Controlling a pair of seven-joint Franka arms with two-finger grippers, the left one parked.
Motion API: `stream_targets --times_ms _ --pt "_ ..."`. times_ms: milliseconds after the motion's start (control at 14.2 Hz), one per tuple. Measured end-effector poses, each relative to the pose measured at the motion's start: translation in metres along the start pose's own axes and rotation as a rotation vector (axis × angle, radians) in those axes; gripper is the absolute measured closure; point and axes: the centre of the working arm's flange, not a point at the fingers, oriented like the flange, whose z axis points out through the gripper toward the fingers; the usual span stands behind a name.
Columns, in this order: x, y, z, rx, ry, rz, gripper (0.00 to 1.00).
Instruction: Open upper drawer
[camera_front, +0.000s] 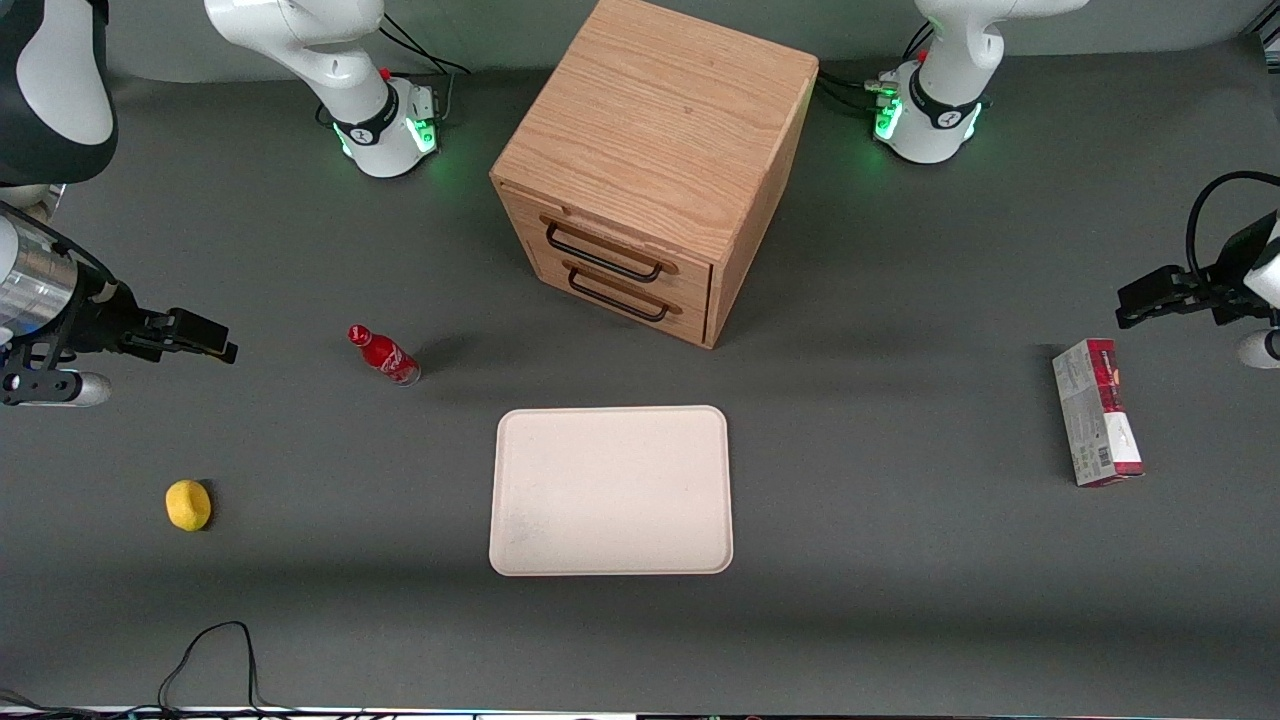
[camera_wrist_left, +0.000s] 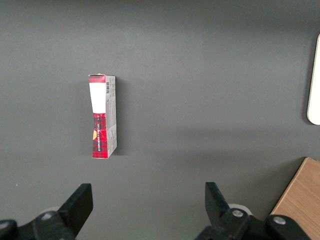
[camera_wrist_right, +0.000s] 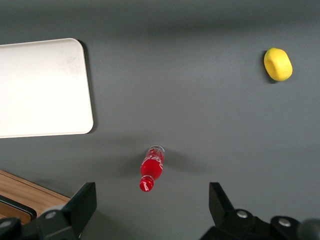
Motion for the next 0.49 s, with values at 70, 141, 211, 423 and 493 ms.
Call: stream_targets --times_ms 70,141,211,423,493 --pt "0.000 -0.002 0.000 0.000 0.000 -0.003 0.00" --pt "0.000 -0.004 0.000 0.001 -0.001 -0.007 0.00" --pt "-0.001 -0.006 0.001 0.001 -0.002 -0.010 0.00" --pt "-0.002 -0.011 0.002 0.000 -0.013 -0.021 0.00" --pt "-0.004 -0.014 0.004 -0.001 -0.027 -0.027 0.00"
